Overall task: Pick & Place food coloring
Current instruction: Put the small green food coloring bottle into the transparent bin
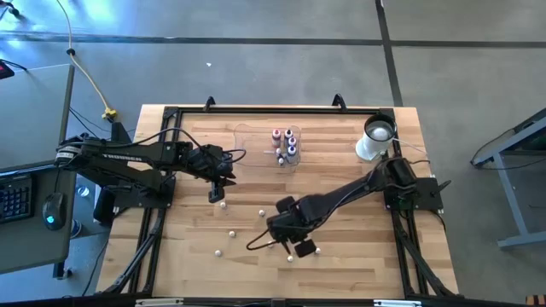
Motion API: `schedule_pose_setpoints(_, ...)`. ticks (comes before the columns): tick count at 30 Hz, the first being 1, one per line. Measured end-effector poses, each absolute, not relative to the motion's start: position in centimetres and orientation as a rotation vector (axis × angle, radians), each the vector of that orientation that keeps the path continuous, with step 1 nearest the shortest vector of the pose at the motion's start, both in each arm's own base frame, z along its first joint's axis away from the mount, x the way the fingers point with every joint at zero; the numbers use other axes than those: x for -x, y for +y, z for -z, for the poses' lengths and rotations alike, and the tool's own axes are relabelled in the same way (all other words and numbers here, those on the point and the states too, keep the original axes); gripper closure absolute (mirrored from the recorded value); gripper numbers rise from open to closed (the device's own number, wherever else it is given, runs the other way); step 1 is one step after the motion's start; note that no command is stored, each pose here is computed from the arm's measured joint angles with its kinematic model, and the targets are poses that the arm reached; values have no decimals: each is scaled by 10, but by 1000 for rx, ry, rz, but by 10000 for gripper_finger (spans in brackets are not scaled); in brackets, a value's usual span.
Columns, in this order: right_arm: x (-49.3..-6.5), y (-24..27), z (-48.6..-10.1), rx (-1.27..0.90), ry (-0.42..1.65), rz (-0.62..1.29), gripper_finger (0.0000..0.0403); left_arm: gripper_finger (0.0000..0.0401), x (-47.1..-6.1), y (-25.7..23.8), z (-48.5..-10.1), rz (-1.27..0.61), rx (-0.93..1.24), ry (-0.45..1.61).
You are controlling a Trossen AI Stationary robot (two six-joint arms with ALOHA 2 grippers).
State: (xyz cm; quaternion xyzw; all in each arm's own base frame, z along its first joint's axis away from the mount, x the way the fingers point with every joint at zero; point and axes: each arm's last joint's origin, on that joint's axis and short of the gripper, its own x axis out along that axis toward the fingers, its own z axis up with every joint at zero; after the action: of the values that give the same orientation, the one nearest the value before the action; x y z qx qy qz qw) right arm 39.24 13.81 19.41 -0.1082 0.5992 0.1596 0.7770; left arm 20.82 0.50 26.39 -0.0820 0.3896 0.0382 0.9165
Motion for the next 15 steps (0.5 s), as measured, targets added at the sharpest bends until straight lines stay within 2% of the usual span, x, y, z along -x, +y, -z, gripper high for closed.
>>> schedule_pose_setpoints(8, -397, 136, -171, 245, 1361, -338, 300, 302, -208, 5, -264, -75, 174, 803)
schedule_pose_setpoints(15, -403, 132, -172, 267, 1309, -352, 305, 302, -208, 5, -264, -75, 175, 805)
